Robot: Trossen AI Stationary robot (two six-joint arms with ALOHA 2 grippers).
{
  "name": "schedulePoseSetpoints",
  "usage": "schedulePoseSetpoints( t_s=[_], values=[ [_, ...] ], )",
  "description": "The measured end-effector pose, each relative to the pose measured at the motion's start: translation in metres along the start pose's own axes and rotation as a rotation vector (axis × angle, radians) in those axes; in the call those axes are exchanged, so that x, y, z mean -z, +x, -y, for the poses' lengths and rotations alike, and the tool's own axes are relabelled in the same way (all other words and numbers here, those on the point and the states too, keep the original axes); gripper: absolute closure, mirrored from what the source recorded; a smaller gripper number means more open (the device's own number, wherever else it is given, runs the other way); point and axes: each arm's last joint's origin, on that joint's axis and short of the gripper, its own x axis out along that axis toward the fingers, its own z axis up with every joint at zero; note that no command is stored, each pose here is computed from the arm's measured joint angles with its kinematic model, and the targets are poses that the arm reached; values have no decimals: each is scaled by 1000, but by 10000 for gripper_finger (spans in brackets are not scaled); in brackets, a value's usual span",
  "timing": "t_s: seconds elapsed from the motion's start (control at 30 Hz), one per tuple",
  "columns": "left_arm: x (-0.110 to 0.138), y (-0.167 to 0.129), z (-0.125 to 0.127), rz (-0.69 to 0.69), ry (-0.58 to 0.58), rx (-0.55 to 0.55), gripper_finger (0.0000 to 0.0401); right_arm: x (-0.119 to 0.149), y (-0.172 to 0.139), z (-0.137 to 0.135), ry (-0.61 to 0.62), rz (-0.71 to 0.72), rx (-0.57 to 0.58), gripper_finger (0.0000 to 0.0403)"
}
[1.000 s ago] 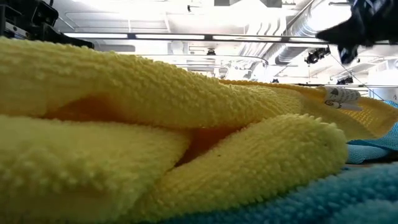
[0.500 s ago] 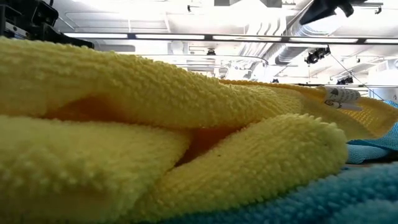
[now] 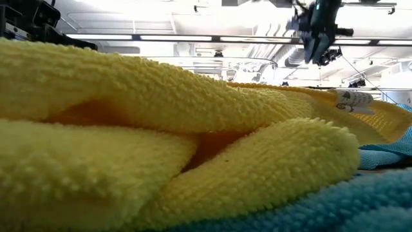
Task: Sort microfiber towel by color & place in baskets
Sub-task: Put the blue towel into the top transparent bin
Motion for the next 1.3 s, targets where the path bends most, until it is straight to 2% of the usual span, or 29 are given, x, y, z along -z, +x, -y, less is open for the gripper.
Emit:
schedulePoseSetpoints(
  t_s=[0.27,0.43,0.67,0.9,1.07,1.3],
  values=[
    [0,0,0,0,0,0,401,16,52,10,227,-151,107,180],
    [0,0,0,0,0,0,401,28,83,7,267,-155,90,150],
    [0,0,0,1,0,0,401,36,118,7,308,-85,36,148],
    [0,0,0,1,0,0,401,40,136,16,430,-58,63,148],
    [0,0,0,1,0,0,401,43,148,20,473,-57,19,150],
    [0,0,0,0,0,0,401,51,160,24,537,-67,7,194]
  ],
)
